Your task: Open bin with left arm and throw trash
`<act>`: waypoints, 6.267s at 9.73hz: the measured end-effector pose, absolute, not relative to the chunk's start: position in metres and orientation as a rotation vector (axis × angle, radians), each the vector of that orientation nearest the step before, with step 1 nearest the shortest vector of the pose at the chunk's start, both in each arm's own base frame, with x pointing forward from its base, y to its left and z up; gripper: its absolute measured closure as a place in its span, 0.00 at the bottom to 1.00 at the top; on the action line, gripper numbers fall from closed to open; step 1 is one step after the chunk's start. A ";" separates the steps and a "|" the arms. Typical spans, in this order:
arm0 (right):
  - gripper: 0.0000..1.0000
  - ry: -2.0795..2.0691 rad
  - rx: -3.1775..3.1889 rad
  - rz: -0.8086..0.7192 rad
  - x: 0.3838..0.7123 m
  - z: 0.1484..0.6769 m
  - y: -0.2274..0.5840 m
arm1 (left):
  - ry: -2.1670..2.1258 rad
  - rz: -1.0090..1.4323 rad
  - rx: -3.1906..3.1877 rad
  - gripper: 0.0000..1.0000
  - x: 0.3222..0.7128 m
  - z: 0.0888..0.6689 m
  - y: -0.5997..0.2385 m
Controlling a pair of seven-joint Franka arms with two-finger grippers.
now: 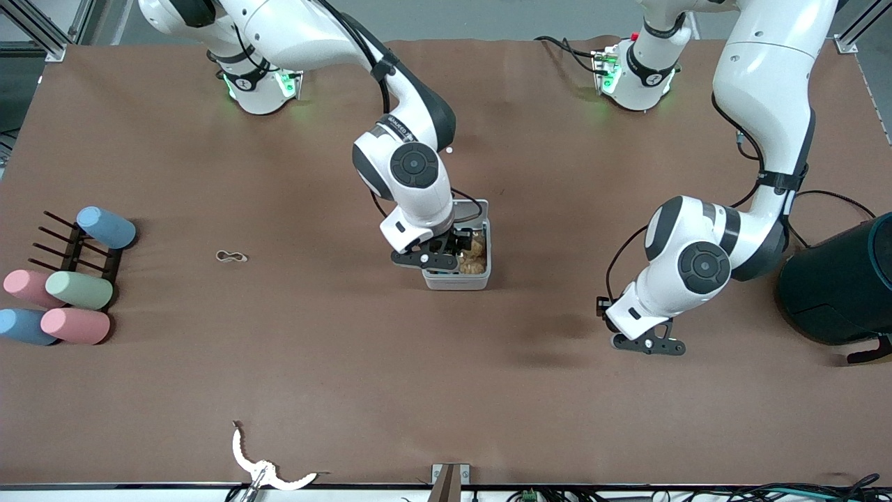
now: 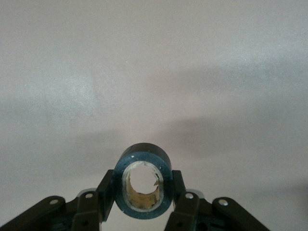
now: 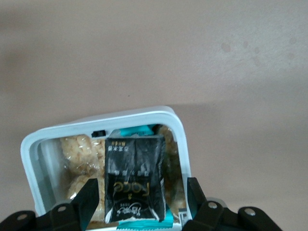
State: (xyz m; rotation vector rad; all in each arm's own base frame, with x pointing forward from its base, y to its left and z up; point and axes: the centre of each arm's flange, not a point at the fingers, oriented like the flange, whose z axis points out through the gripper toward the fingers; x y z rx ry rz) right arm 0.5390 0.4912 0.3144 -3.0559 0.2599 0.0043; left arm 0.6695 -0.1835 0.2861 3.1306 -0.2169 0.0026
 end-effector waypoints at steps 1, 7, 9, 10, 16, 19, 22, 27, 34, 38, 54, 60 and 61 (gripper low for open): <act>0.18 0.299 -3.056 0.003 0.551 0.322 0.478 | -0.217 0.003 3.130 0.49 0.669 0.286 -0.184; 0.15 0.646 -3.068 0.160 0.656 0.368 0.173 | -0.130 -0.059 3.158 0.49 0.641 0.323 -0.294; 0.15 0.531 -3.080 0.217 0.656 0.339 0.083 | -0.001 -0.094 3.185 0.49 0.613 0.351 -0.355; 0.14 0.467 -3.082 0.209 0.649 0.323 0.059 | 0.064 -0.090 3.187 0.49 0.597 0.356 -0.384; 0.10 -0.096 -3.111 0.020 0.537 0.211 -0.031 | 0.203 -0.197 3.135 0.50 0.544 0.301 -0.467; 0.05 -0.361 -3.084 0.050 0.526 0.203 -0.039 | 0.220 -0.191 3.129 0.37 0.547 0.300 -0.465; 0.03 -0.664 -3.032 0.030 0.527 0.203 -0.033 | 0.292 -0.088 3.084 0.00 0.575 0.343 -0.442; 0.07 -0.758 -2.995 0.086 0.511 0.187 -0.025 | 0.174 -0.027 3.131 0.00 0.630 0.494 -0.254; 0.73 -0.730 -2.987 0.148 0.500 0.175 -0.030 | 0.035 -0.047 3.201 0.00 0.568 0.638 -0.091; 0.93 -0.195 -2.957 0.006 0.537 0.211 0.028 | -0.104 -0.049 3.212 0.00 0.558 0.641 -0.032; 0.94 0.644 -2.843 0.194 0.542 0.335 0.462 | -0.014 -0.047 3.166 0.00 0.555 0.643 -0.009; 0.81 0.638 -2.883 0.245 0.531 0.310 0.472 | -0.017 -0.047 3.166 0.00 0.555 0.643 -0.010; 0.68 0.639 -2.882 0.244 0.531 0.310 0.472 | -0.017 -0.047 3.166 0.00 0.555 0.643 -0.010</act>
